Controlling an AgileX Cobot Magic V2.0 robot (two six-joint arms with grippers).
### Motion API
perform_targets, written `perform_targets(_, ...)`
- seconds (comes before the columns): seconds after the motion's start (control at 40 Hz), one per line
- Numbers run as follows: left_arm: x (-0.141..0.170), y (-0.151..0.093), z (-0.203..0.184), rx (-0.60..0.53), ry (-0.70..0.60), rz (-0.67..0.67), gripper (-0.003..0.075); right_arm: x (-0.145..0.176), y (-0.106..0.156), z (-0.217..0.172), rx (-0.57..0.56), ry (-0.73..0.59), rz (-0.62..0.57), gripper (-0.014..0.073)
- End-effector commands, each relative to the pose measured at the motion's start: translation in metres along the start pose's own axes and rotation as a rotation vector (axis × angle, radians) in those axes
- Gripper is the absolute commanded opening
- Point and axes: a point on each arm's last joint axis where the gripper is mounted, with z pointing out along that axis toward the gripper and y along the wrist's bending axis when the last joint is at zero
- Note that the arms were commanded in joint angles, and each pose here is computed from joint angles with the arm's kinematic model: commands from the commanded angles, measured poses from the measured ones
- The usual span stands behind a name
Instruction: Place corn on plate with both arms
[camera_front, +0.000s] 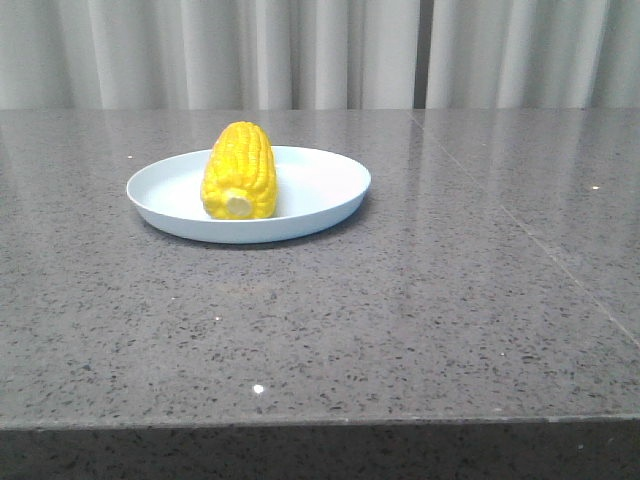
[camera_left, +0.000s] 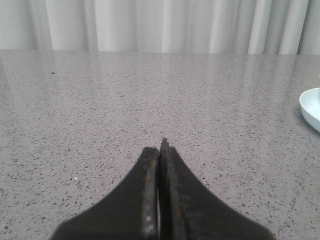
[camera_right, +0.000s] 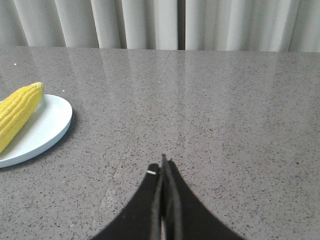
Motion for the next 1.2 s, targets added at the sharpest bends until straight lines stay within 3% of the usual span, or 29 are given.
perform_targets(0.0, -0.008, 0.001, -0.002, -0.008, -0.102, -0.013, -0.002, -0.015, 0.002, -0.002, -0.016, -0.099, -0.027, -0.0062)
perform_targets(0.799, -0.008, 0.001, -0.002, -0.008, -0.102, -0.013, -0.002, 0.003, 0.005, 0.003, -0.068, -0.161, 0.03, -0.0062)
perform_targets(0.999, -0.008, 0.001, -0.002, -0.008, -0.102, -0.013, -0.002, 0.027, -0.004, 0.004, 0.047, -0.198, -0.055, -0.0062)
perform_targets(1.174, -0.008, 0.001, -0.002, -0.008, -0.102, -0.013, -0.002, 0.056, -0.01, 0.005, 0.108, -0.18, -0.041, -0.0062)
